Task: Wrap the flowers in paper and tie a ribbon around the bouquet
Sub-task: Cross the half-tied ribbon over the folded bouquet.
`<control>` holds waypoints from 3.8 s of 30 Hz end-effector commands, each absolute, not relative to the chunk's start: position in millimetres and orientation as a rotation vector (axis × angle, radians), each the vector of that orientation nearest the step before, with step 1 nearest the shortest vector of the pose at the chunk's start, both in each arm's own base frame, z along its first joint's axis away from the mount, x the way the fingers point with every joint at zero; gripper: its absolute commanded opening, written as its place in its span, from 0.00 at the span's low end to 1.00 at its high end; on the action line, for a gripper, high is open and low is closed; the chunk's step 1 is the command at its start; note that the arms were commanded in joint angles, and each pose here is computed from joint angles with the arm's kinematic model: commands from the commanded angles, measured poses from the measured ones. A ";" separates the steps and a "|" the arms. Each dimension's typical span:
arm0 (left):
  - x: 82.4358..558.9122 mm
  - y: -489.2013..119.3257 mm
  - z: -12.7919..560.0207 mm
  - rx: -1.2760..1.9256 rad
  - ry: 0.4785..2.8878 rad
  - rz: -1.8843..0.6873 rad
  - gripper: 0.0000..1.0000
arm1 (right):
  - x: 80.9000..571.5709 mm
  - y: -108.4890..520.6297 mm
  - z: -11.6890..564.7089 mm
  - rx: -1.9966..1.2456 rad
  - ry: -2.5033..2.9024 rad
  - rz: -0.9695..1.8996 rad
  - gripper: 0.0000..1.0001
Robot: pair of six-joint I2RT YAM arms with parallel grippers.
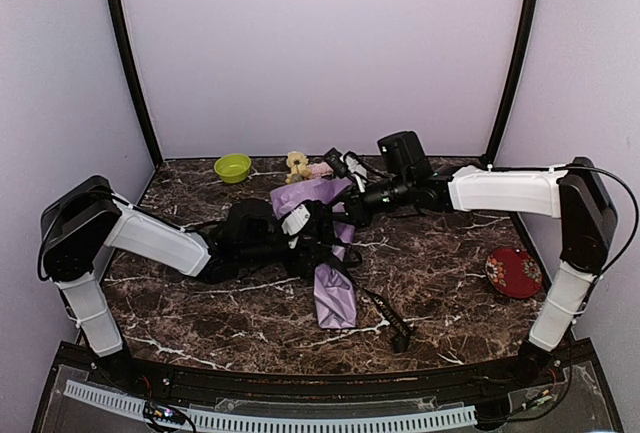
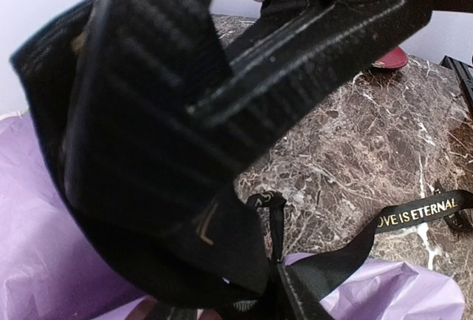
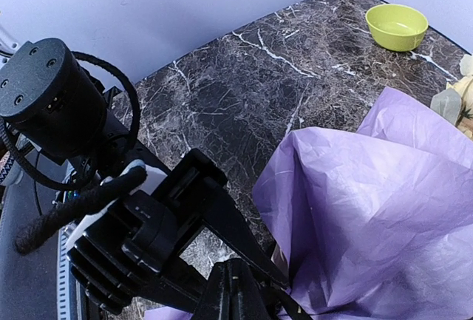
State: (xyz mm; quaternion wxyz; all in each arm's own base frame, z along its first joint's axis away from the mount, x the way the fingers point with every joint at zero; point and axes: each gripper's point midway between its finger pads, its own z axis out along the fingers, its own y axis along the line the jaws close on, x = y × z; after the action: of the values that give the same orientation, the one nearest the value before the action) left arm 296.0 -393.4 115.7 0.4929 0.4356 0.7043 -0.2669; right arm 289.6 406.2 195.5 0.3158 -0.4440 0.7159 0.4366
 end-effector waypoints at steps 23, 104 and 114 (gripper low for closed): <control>284.9 -388.3 123.9 1.097 1.521 -0.631 0.00 | 335.7 364.3 189.3 -1.063 1.973 1.053 0.55; 252.3 -338.7 137.4 0.990 1.515 -0.751 0.56 | 274.2 391.9 95.6 -1.533 2.059 0.962 0.00; 274.4 -314.4 172.0 0.756 1.671 -0.941 0.65 | 276.0 397.0 97.7 -1.586 2.041 0.847 0.00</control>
State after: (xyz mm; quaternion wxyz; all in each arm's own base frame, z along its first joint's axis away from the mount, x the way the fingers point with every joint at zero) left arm 262.1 -312.5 148.7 0.5440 0.3647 0.6800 -0.3297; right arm 270.2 391.5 77.4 0.1807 -0.5573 0.7447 0.3197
